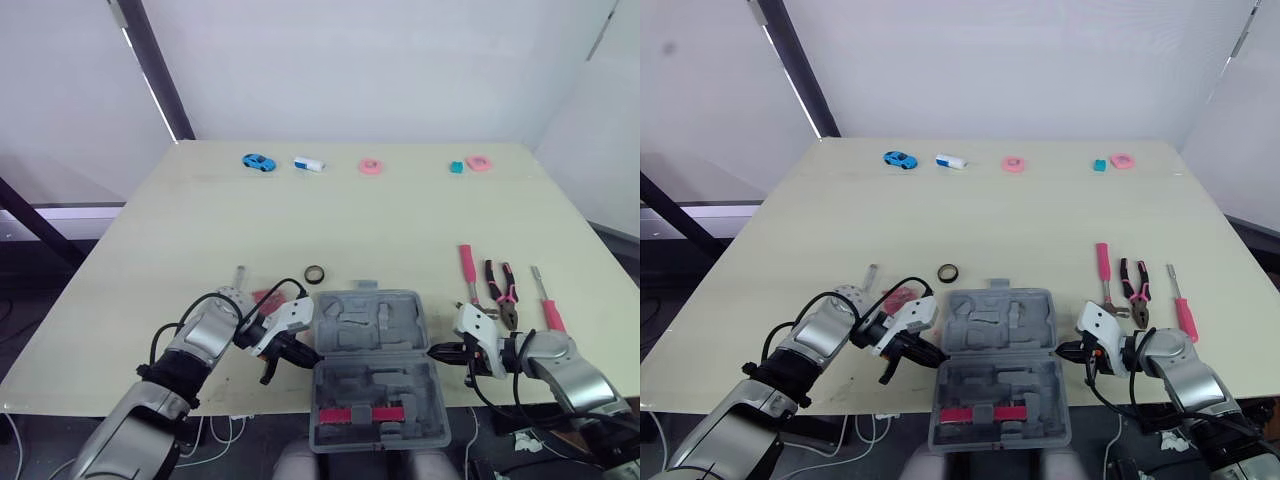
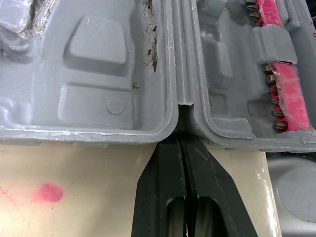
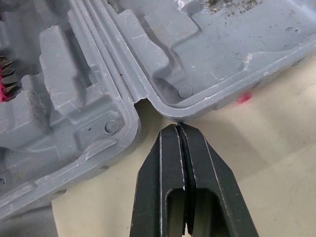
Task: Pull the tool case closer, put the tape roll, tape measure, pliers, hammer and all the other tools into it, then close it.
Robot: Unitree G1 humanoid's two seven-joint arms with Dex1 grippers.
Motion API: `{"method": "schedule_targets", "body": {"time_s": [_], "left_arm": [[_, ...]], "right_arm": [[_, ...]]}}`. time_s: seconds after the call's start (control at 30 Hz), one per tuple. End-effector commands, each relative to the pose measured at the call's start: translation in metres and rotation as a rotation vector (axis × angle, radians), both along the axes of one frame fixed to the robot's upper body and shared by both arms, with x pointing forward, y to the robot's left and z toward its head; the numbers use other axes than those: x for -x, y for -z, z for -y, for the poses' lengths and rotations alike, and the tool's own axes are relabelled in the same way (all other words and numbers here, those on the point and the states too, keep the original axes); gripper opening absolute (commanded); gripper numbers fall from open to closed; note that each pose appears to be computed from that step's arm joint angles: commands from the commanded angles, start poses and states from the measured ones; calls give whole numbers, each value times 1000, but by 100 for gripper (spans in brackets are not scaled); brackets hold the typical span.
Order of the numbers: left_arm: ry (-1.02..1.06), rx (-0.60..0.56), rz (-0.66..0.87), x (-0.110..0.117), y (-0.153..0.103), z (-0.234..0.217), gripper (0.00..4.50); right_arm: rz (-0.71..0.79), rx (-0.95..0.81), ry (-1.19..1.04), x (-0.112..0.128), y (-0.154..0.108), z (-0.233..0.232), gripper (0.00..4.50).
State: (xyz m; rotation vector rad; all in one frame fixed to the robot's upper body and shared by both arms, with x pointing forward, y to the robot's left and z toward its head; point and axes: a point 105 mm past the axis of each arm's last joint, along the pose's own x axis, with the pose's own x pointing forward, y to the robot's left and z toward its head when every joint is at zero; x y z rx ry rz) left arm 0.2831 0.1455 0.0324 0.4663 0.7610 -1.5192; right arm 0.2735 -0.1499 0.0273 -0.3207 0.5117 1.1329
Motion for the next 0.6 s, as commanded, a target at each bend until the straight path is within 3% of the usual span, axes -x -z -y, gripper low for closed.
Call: {"method": "schedule_targets", "body": {"time_s": [0.03, 0.6], "left_arm": [[-29, -23, 2, -3, 5, -6, 5], [-58, -19, 37, -14, 3, -5, 5]], "right_arm": [[61, -26, -13, -6, -13, -4, 0], [43, -29, -17, -3, -12, -4, 0]]}}
